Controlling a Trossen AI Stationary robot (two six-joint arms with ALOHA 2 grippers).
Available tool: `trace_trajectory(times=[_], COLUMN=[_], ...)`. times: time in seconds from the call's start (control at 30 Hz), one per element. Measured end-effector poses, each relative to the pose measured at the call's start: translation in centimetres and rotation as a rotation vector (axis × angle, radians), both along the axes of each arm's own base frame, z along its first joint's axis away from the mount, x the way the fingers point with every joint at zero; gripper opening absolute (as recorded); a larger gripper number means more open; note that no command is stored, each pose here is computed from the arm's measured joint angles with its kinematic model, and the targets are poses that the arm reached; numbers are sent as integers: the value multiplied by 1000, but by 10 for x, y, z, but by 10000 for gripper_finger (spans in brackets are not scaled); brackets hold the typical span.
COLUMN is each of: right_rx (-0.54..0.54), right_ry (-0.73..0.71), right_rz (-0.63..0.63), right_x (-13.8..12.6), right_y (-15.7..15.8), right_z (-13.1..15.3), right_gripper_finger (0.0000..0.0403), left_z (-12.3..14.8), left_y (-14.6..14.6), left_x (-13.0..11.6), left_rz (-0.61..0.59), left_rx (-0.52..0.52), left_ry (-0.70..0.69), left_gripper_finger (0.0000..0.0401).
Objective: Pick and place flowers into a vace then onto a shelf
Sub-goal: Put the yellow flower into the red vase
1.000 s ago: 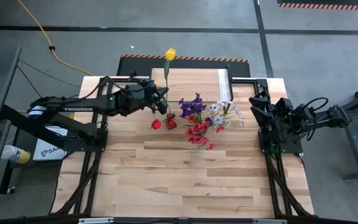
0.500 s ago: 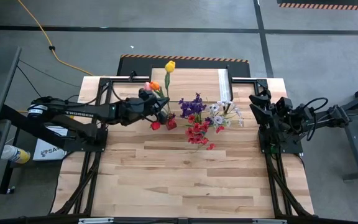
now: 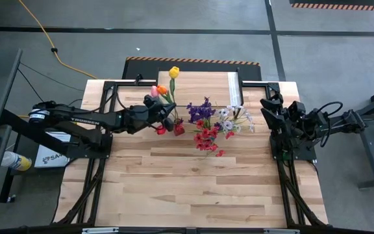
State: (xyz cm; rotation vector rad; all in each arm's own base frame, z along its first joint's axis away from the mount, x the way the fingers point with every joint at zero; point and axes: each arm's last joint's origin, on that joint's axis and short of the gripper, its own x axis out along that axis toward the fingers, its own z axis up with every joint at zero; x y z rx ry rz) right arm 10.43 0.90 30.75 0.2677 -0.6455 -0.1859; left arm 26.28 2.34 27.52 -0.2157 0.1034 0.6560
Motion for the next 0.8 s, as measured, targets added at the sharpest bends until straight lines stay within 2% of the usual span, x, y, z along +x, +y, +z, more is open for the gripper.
trace_trajectory(times=[0.17, 0.33, 0.57, 0.8], right_rx=[-1, -17, -29, -30], right_ry=[1, -2, 7, 10], right_rz=[1, 22, 36, 36], right_x=[0, 0, 1, 1], right_y=[0, 1, 1, 1], right_z=[0, 0, -1, -1], right_gripper_finger=[205, 206, 205, 204], left_z=[-2, -17, -23, -34], left_y=[0, 1, 1, 1], left_x=[6, 17, 20, 23], left_rz=[3, 5, 30, 34], left_rx=[18, 22, 27, -14], left_ry=[-14, 26, 51, 92], left_gripper_finger=[20, 20, 20, 27])
